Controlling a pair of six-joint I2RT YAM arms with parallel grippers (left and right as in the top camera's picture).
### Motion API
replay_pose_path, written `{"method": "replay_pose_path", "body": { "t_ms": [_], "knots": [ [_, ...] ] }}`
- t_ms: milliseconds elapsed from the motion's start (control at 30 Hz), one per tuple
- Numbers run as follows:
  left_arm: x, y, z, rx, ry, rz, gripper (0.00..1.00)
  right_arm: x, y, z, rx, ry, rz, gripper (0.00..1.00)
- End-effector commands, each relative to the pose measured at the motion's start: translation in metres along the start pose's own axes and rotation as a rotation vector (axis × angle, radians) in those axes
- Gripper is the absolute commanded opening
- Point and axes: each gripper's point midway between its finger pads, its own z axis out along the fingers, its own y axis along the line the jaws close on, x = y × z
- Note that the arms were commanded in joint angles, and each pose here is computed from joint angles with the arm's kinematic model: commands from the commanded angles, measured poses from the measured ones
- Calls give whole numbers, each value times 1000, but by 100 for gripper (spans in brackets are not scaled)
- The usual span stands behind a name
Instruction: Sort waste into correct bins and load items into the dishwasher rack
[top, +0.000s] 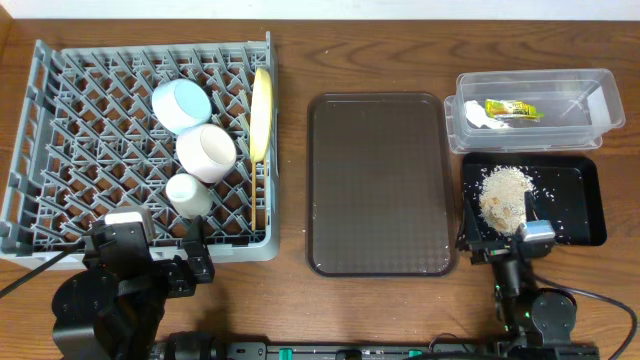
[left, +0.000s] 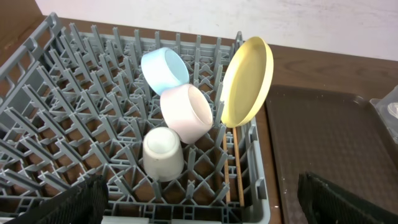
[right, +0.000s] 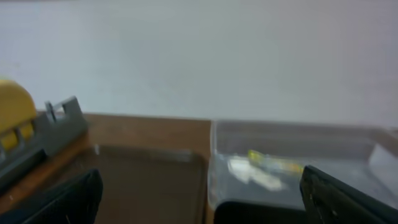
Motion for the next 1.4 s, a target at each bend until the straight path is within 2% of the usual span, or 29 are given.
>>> {"method": "replay_pose_path", "body": {
  "t_ms": [0, 33, 133, 1200, 1367],
  "knots": [
    [1, 2, 0, -10, 2, 7, 98, 18, -7, -1, 36, 69, 1, 99],
    [1, 2, 0, -10, 2, 7, 98, 29, -6, -2, 35, 115, 6, 99],
    [1, 2, 0, -10, 2, 7, 98, 33, -7, -2, 39, 130, 13, 99],
    [1, 2, 0, -10, 2, 7, 98, 33, -7, -2, 39, 131, 14, 99],
    [20, 0, 3, 9, 73, -6, 98, 33, -7, -2, 40, 131, 13, 99]
  ]
}}
